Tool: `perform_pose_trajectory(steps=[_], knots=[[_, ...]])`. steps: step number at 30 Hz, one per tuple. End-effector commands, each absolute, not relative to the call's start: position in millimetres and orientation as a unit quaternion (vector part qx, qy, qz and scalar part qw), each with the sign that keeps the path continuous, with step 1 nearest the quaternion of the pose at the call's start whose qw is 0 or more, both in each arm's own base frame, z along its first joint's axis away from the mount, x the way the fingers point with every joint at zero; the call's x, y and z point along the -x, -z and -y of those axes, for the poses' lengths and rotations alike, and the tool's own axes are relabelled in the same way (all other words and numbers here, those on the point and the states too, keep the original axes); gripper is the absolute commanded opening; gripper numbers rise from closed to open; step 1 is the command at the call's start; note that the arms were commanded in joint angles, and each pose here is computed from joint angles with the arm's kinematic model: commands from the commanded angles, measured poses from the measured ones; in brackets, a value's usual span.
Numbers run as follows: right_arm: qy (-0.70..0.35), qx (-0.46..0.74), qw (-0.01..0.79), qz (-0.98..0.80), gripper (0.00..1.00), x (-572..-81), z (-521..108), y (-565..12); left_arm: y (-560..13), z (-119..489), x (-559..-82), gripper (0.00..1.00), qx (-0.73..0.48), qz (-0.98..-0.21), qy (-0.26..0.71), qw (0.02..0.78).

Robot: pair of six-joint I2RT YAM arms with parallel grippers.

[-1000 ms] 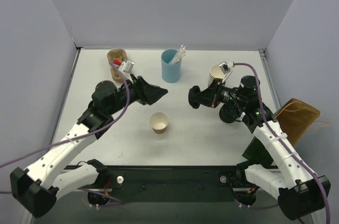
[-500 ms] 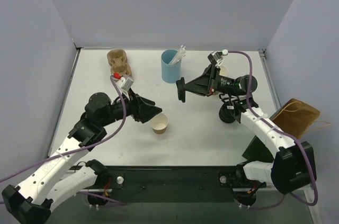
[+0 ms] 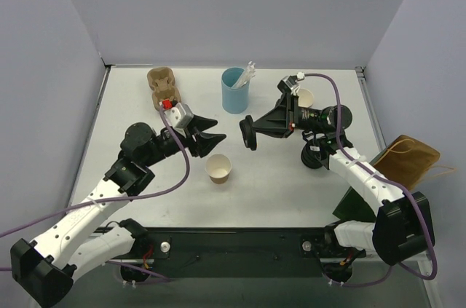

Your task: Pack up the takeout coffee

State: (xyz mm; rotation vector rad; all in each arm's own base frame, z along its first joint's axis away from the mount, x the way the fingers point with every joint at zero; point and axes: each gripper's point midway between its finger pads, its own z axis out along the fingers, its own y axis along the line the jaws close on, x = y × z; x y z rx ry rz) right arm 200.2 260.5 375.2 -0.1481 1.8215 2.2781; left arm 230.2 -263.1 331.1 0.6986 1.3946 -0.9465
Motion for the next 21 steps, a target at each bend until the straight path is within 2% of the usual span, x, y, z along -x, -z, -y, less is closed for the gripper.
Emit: perform_pose_trajectory(steps=[1,21], knots=[[-0.795,0.208,0.206,-0.531,0.09,-154,-247,-414,-388,273,-217,0.60,-0.351,-0.485,0.412,0.687],[-0.793,0.221,0.192,-0.535,0.09,-145,-250,-409,-385,310,-213,0.50,-0.389,-0.448,0.482,0.644]])
